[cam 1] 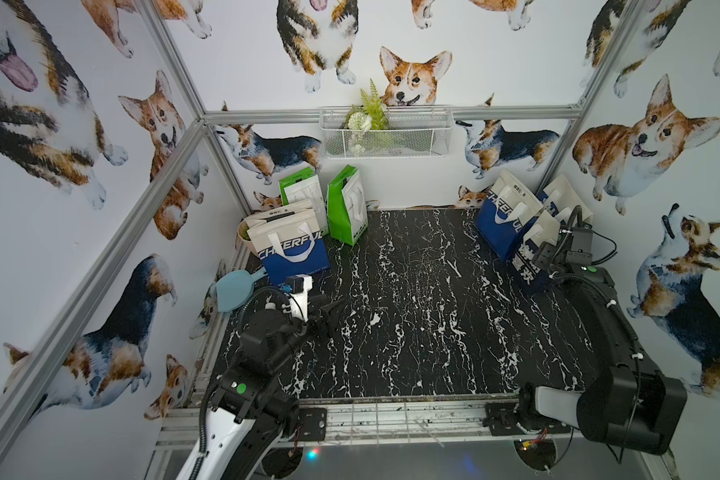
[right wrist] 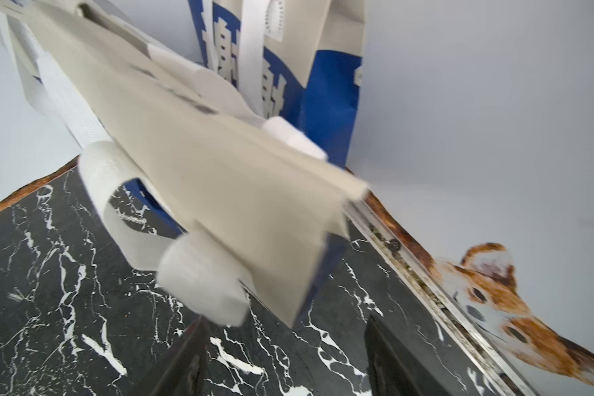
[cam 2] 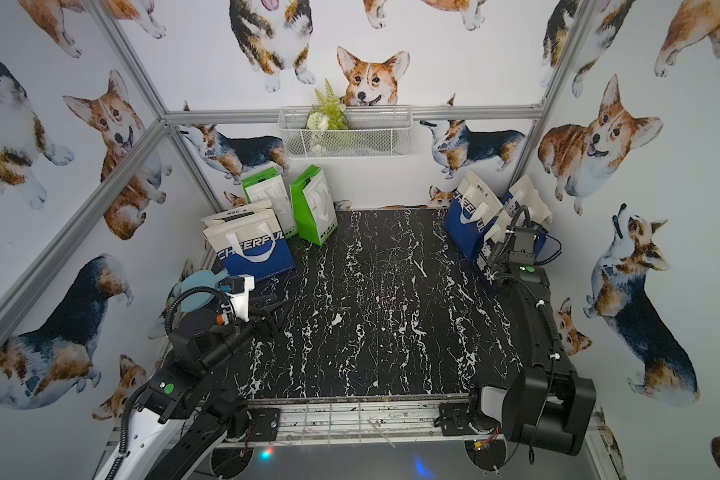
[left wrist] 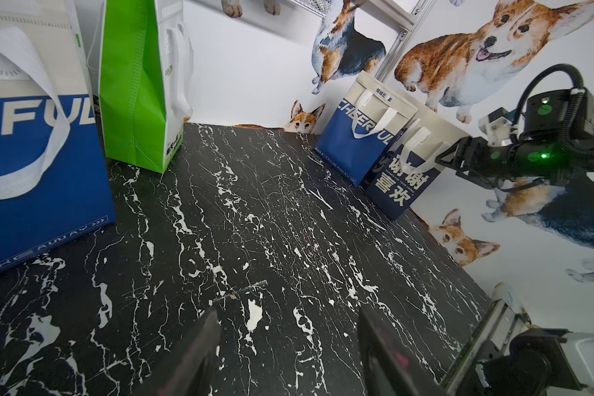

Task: Open the takeout bag
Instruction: Move the takeout bag to the center of the board.

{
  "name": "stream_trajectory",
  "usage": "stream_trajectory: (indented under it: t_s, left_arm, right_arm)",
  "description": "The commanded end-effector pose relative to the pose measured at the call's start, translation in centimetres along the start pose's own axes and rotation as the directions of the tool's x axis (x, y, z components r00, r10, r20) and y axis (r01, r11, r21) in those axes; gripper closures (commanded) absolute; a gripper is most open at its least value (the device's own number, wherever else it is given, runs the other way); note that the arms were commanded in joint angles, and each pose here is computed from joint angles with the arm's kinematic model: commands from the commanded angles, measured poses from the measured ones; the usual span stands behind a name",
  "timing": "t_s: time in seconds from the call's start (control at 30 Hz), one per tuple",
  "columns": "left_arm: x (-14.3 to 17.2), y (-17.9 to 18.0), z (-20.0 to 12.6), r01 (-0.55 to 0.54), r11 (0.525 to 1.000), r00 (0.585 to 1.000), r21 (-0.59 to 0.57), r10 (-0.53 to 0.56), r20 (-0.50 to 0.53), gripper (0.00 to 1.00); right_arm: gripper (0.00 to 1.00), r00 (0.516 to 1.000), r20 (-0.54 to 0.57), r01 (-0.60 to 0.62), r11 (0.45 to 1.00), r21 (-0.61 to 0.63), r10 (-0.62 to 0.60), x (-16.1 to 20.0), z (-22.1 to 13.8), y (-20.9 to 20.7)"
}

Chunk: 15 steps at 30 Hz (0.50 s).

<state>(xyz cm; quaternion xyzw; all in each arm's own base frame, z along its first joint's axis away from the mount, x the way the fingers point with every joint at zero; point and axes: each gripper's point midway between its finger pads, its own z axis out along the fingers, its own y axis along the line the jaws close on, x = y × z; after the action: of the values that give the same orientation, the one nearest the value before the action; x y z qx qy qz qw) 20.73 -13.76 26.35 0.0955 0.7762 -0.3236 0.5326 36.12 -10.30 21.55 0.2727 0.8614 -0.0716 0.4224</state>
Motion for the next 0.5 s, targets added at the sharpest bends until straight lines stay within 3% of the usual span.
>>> stream_trajectory:
  t_s: [0.0,0.03,0.17,0.23,0.27,0.47]
  left_arm:
    - [-0.7,-0.2,-0.1,-0.007,1.000,0.999,0.003,0.006,0.032,0.34]
    - [-0.7,-0.2,-0.1,-0.006,1.000,1.000,0.003,0.006,0.030,0.34]
    - [-0.7,-0.2,-0.2,-0.007,1.000,0.999,0.002,0.007,0.034,0.34]
    - [-0.8,-0.2,-0.2,-0.009,1.000,0.999,0.002,0.009,0.039,0.34]
    - [-0.8,-0.2,-0.2,-0.009,1.000,0.999,0.002,0.009,0.042,0.34]
    - [-0.7,-0.1,-0.1,-0.007,1.000,0.999,0.004,0.007,0.051,0.34]
  right_arm:
    - [0.32,1.000,0.028,-0.009,0.995,-0.103,0.012,-1.2,0.7,1.7]
    - [0.36,0.999,0.027,-0.017,0.992,-0.122,0.020,-1.2,1.0,2.0]
    - [0.83,1.000,-0.019,-0.019,0.978,-0.209,0.016,-0.2,1.4,3.5]
    - [0.96,1.000,-0.024,-0.023,0.974,-0.225,0.018,-0.2,1.0,3.6]
    - [1.00,0.999,-0.027,-0.029,0.970,-0.240,0.023,-0.2,0.6,3.8]
    - [1.00,1.000,-0.024,-0.007,0.951,-0.309,0.000,1.1,-2.6,4.9]
